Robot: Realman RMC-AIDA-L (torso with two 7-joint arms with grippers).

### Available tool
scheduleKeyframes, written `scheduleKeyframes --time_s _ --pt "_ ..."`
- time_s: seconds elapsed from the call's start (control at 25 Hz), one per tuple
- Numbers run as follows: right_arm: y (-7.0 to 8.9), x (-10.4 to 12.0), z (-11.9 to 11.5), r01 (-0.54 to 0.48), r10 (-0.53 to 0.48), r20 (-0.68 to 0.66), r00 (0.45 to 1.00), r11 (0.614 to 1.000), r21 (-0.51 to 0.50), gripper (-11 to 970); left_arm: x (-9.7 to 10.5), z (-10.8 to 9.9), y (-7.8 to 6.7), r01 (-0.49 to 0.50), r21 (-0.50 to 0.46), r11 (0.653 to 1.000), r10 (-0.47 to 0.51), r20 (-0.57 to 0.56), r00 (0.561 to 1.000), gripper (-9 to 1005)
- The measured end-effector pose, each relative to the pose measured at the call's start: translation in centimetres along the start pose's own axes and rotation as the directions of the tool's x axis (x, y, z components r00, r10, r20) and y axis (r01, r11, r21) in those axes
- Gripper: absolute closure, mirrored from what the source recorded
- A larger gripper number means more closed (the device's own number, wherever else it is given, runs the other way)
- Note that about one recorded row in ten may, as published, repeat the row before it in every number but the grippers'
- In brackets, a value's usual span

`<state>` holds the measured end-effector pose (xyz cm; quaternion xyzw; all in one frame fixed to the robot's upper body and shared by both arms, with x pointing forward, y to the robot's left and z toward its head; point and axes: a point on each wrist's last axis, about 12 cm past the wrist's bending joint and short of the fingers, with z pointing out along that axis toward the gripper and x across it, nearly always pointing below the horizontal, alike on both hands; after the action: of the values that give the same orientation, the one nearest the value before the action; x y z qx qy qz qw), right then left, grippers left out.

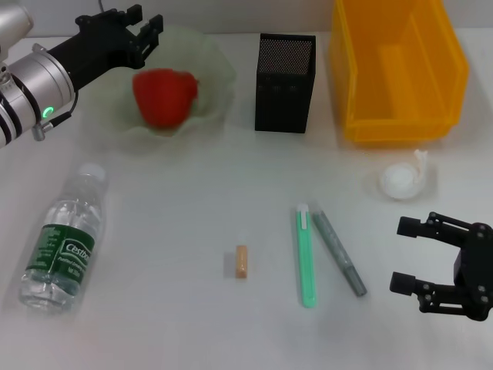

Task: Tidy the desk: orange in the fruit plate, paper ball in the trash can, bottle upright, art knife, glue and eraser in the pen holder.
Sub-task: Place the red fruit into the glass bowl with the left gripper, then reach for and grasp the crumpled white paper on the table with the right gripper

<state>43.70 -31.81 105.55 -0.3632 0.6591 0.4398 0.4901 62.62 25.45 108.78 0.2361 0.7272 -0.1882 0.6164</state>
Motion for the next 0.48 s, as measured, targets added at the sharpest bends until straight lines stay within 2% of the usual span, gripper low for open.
scheduleKeyframes --time_s 0.24,0.32,0.48 --pt "0.1 -0.2 -0.1 -0.004 0.004 0.028 1.0 1.0 0.006 121 0.1 -0.9 -0.3 0.033 0.049 0.998 -0.035 0.041 0.999 530" --pt "0.1 -0.8 -0.8 0.002 -0.003 0.063 0.998 1.0 0.018 120 0.3 -3.1 -1.3 0.051 0.17 0.984 -0.068 0.092 0.993 477" --pt "-0.2 -2.8 -3.1 0.041 -0.047 0.085 0.995 0.997 0.068 120 1.3 -5.5 -3.2 0.022 0.316 0.949 -0.058 0.106 0.993 372"
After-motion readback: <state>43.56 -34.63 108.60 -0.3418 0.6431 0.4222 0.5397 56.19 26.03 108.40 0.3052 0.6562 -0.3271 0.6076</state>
